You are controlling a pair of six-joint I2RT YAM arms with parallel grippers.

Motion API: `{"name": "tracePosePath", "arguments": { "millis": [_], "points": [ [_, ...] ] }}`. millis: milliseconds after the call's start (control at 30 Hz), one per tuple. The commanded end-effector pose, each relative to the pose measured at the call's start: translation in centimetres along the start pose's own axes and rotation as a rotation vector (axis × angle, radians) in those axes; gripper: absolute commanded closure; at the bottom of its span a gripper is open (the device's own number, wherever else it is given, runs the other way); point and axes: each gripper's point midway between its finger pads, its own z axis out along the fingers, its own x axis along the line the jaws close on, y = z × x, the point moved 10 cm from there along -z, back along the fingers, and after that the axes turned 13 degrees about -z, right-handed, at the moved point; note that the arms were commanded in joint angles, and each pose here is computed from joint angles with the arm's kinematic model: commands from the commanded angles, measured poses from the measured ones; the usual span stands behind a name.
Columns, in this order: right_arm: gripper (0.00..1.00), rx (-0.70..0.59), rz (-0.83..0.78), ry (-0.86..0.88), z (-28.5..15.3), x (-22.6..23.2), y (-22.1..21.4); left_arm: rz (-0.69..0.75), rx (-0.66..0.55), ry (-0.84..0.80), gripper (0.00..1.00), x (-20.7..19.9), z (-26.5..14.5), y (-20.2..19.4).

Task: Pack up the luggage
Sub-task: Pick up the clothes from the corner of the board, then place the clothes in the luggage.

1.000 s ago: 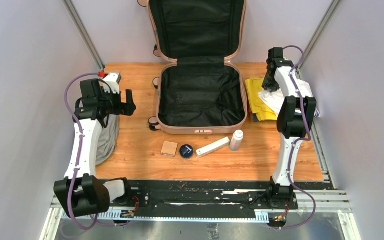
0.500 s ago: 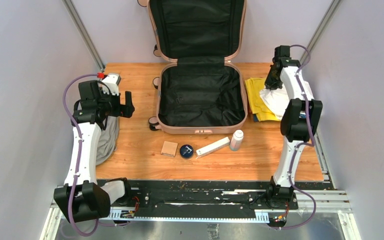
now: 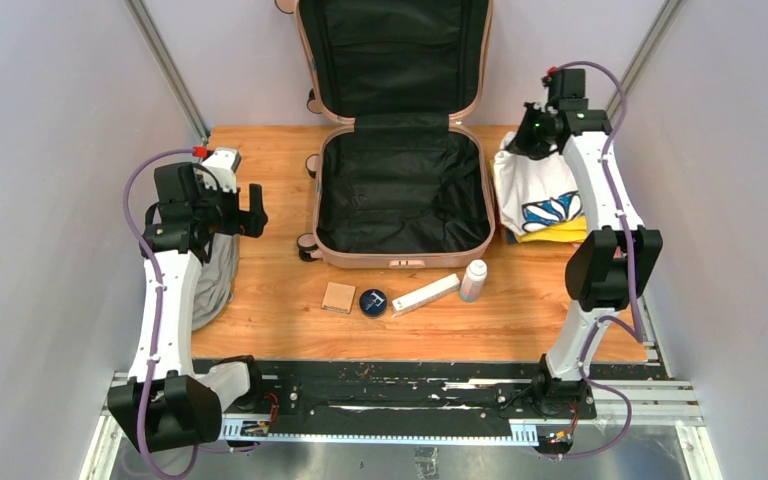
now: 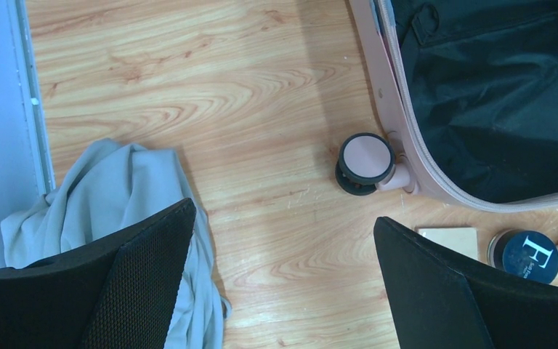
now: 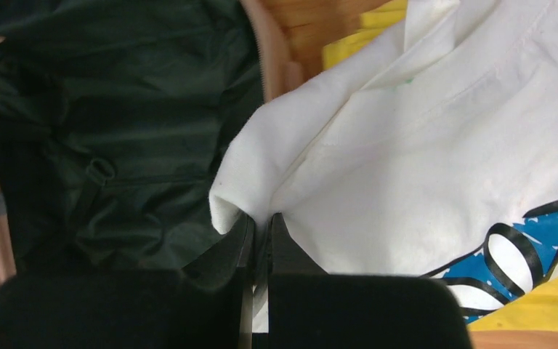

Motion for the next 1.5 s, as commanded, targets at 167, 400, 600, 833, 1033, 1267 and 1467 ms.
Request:
{"name": "tracePosePath", "arguments": {
  "millis": [167, 400, 600, 833, 1033, 1267, 1467],
  "points": [
    [1.0, 0.043, -0.174, 0.307, 0.0, 10.1, -1.2, 0.013, -0.001, 0.012, 0.0, -0.1, -1.1, 0.1],
    [1.0, 0.065, -0.226, 0.47, 0.1, 17.0, -1.9, 0.02, -0.002, 0.014, 0.0, -0.1, -1.3, 0.0],
    [1.0, 0.12, -0.235, 0.516, 2.5, 21.5, -3.5, 0.021, -0.001, 0.022, 0.0, -0.1, -1.5, 0.0],
    [1.0, 0.197, -0.162, 0.517, 7.9, 24.1, -6.0, 0.045, 0.0, 0.047, 0.0, 0.1, -1.8, -0.2],
    [1.0, 0.199, -0.045, 0.514, 11.8, 25.8, -6.8, 0.05, 0.013, 0.059, 0.0, 0.2, -1.7, -0.8],
    [1.0, 0.119, 0.174, 0.487, 15.5, 28.1, -6.5, 0.036, 0.017, 0.049, 0.0, 0.1, -1.8, -0.9],
    [1.0, 0.047, 0.324, 0.39, 18.2, 30.0, -7.2, 0.04, 0.023, 0.06, 0.0, 0.1, -2.1, -1.0]
  ]
}}
